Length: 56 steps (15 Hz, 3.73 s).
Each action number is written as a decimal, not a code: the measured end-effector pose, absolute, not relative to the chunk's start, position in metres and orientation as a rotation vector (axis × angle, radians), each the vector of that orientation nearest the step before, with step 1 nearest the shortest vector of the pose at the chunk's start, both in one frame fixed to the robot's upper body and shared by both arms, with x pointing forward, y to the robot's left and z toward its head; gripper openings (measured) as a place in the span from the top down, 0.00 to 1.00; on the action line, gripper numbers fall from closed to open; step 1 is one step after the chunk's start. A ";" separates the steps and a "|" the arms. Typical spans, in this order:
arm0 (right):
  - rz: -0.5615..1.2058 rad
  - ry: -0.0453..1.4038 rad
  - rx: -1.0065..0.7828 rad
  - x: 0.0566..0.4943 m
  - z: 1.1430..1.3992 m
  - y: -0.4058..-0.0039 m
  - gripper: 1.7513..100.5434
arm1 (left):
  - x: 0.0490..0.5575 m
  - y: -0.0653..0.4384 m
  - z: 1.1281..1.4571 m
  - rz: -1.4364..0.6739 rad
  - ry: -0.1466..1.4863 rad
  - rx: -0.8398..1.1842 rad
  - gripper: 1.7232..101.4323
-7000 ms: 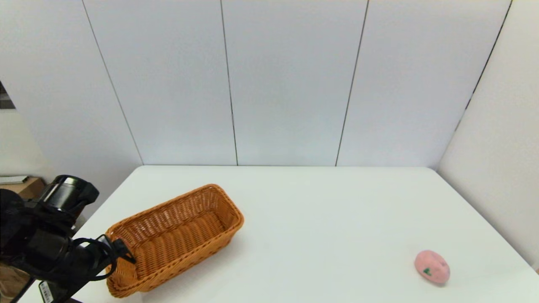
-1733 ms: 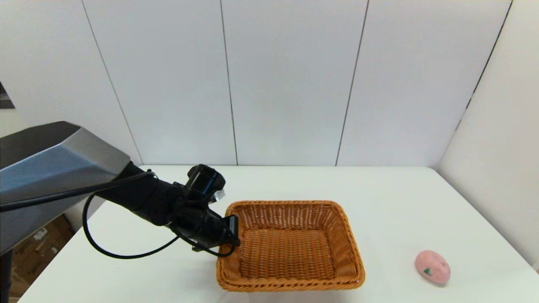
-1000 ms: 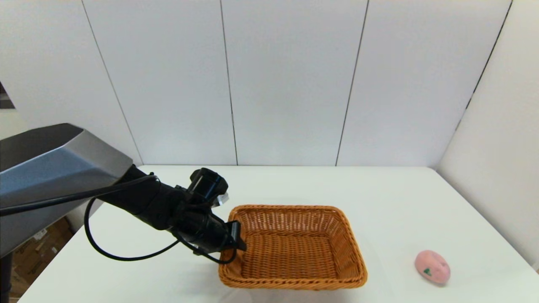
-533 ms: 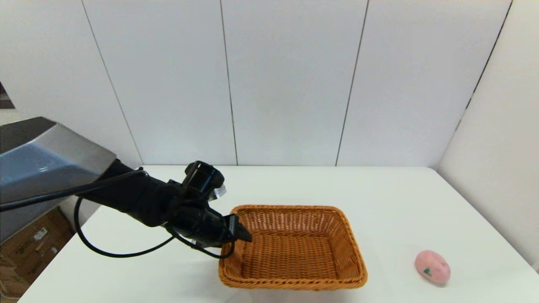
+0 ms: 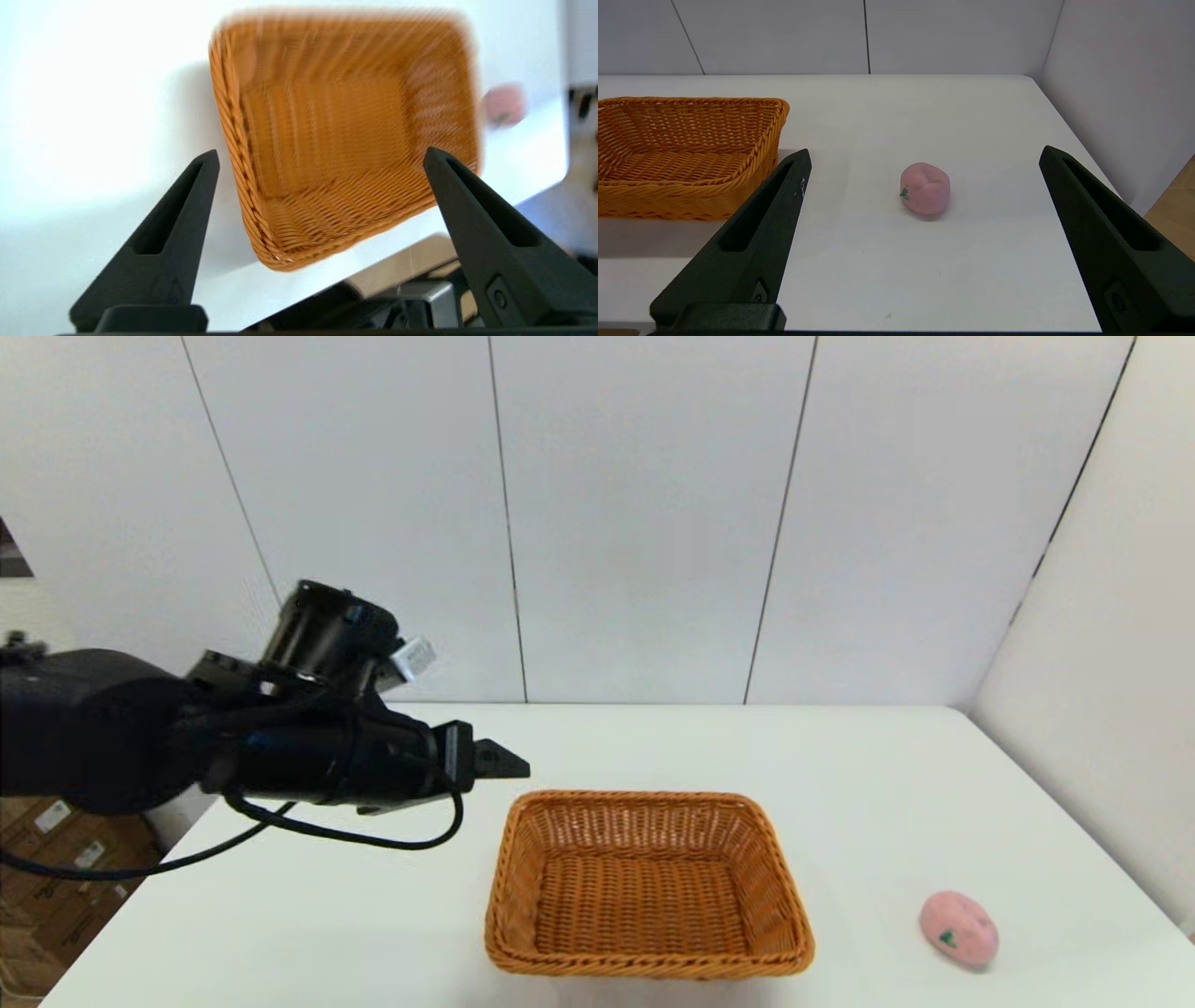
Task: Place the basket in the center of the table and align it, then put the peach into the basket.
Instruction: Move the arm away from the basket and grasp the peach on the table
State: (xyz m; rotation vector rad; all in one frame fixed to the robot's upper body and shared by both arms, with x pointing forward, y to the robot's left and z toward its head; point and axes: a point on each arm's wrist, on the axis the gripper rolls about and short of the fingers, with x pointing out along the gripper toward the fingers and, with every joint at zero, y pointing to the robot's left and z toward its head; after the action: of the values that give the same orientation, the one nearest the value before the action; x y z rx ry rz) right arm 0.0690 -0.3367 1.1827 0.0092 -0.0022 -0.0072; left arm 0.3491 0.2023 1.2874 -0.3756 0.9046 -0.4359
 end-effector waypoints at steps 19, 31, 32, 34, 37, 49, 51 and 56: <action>-0.008 -0.002 0.009 0.069 1.183 -0.337 0.04 | 0.109 0.331 1.345 -0.131 0.141 0.067 0.04; -0.008 -0.002 0.009 0.069 1.183 -0.337 0.04 | 0.070 0.333 1.239 0.028 0.086 -0.046 0.04; -0.008 -0.002 0.009 0.069 1.183 -0.337 0.04 | 0.071 0.333 1.232 0.027 0.074 -0.053 0.04; -0.008 -0.002 0.009 0.069 1.183 -0.337 0.04 | 0.069 0.334 1.218 0.018 0.055 -0.051 0.04; -0.007 -0.002 0.009 0.069 1.183 -0.337 0.04 | 0.067 0.334 1.194 0.015 0.047 -0.048 0.04; -0.008 0.007 0.000 0.069 1.182 -0.337 0.04 | 0.068 0.334 1.183 0.027 0.018 -0.063 0.04; -0.007 0.010 0.000 0.067 1.186 -0.337 0.04 | 0.068 0.334 1.183 0.027 0.018 -0.062 0.04; 0.002 0.148 0.000 0.068 1.227 -0.337 0.04 | 0.068 0.334 1.183 0.027 0.017 -0.063 0.04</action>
State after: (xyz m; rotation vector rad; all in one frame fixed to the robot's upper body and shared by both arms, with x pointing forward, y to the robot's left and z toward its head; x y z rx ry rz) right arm 0.0682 -0.3365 1.2269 0.0004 0.1479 0.0017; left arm 0.0677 0.3341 1.1834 -0.0632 0.0174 0.0274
